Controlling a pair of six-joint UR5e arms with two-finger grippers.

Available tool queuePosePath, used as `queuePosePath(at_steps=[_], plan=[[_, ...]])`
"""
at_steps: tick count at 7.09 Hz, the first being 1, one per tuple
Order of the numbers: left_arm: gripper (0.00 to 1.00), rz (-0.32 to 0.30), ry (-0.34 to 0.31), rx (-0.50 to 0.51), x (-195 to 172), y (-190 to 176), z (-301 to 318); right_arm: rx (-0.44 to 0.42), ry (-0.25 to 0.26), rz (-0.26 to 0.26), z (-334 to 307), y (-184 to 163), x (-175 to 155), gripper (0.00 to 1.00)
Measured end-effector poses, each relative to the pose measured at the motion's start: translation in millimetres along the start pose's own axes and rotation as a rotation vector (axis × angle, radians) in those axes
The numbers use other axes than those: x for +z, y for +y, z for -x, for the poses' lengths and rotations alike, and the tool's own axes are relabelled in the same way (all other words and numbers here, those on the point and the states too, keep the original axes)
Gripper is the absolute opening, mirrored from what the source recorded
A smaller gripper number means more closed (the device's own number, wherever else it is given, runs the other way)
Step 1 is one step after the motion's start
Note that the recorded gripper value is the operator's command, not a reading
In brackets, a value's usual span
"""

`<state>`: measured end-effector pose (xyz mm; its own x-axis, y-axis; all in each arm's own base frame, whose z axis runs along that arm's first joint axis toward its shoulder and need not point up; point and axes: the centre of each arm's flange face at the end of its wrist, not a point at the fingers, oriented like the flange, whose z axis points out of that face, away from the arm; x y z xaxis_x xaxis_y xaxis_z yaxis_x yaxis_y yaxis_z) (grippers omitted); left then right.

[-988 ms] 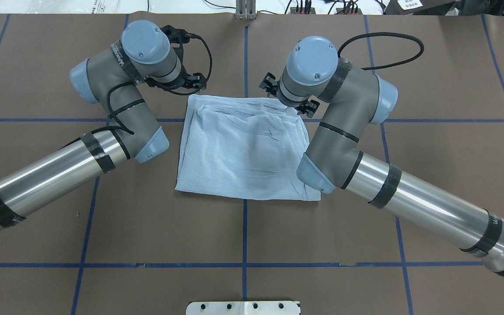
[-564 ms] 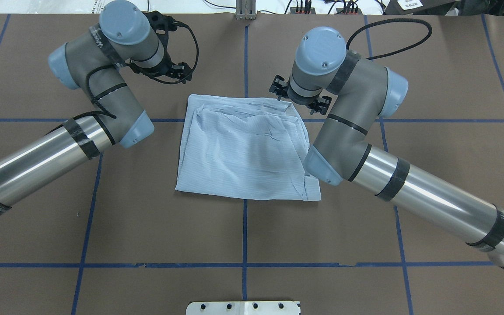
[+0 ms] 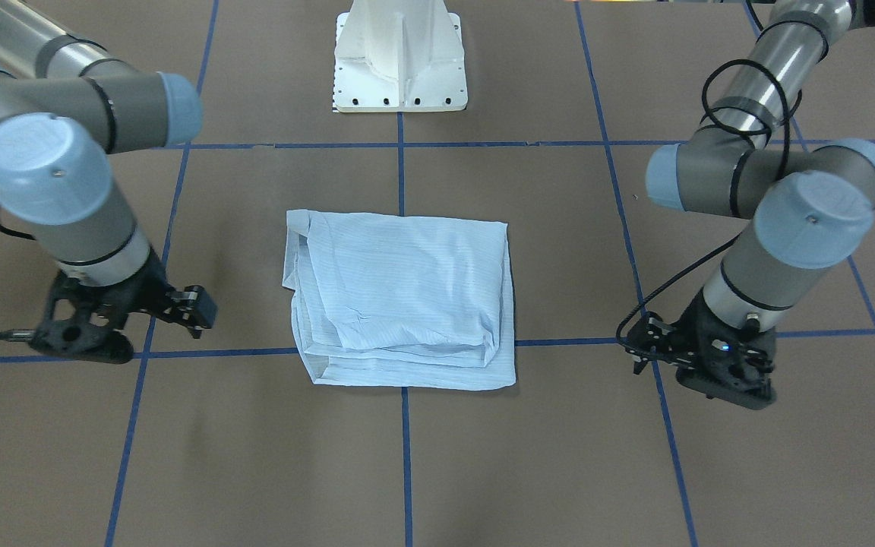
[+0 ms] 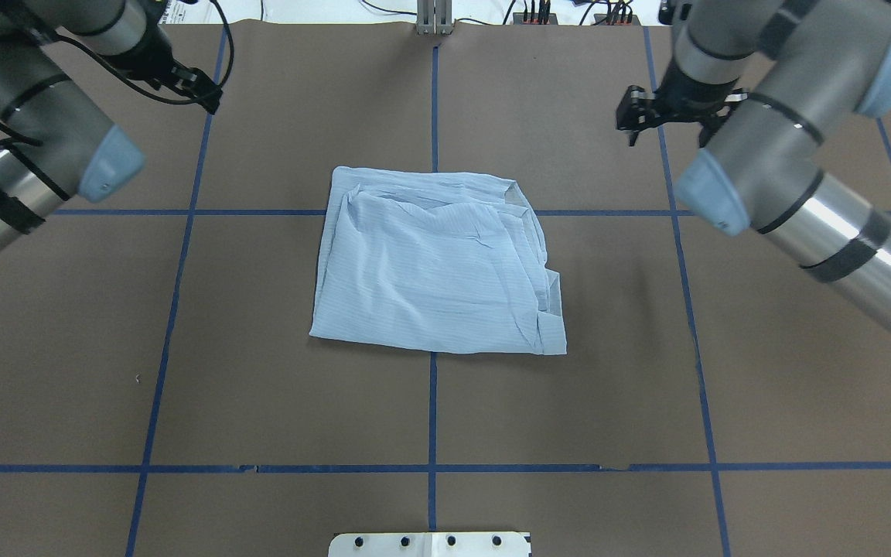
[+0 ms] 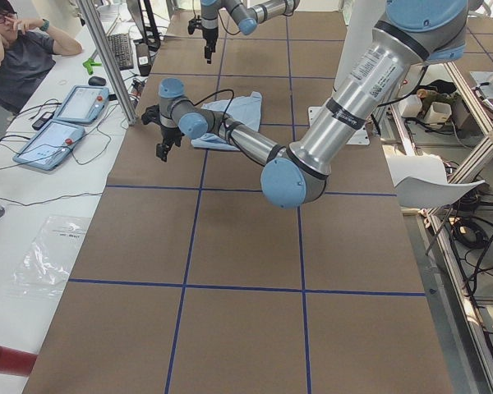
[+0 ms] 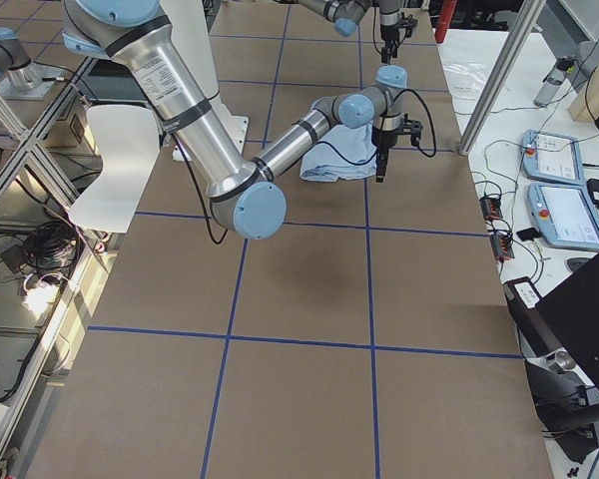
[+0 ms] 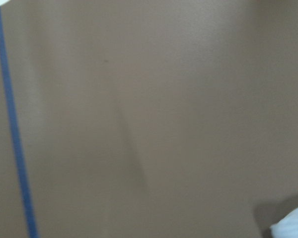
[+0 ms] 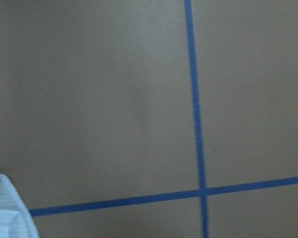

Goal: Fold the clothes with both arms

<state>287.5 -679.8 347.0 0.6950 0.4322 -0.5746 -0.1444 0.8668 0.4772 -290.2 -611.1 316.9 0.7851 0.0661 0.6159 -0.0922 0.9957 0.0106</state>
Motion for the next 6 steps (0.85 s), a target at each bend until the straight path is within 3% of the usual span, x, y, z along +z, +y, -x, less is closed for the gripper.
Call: queuePosePath(at_steps=[2, 3, 4, 6], plan=[[1.0, 0.016, -0.019, 0.084, -37, 39, 94, -0.182, 0.032, 0.054, -134, -2, -27, 1.0], [1.0, 0.024, 0.0, 0.079, -53, 68, 143, -0.24, 0.026, 0.087, -201, 7, -30, 1.0], [1.0, 0.027, 0.016, 0.055, -64, 100, 179, -0.266, -0.014, 0.113, -272, 26, -23, 1.0], [1.0, 0.039, 0.009, -0.001, -72, 159, 217, -0.249, -0.07, 0.104, -395, 84, -1, 1.0]])
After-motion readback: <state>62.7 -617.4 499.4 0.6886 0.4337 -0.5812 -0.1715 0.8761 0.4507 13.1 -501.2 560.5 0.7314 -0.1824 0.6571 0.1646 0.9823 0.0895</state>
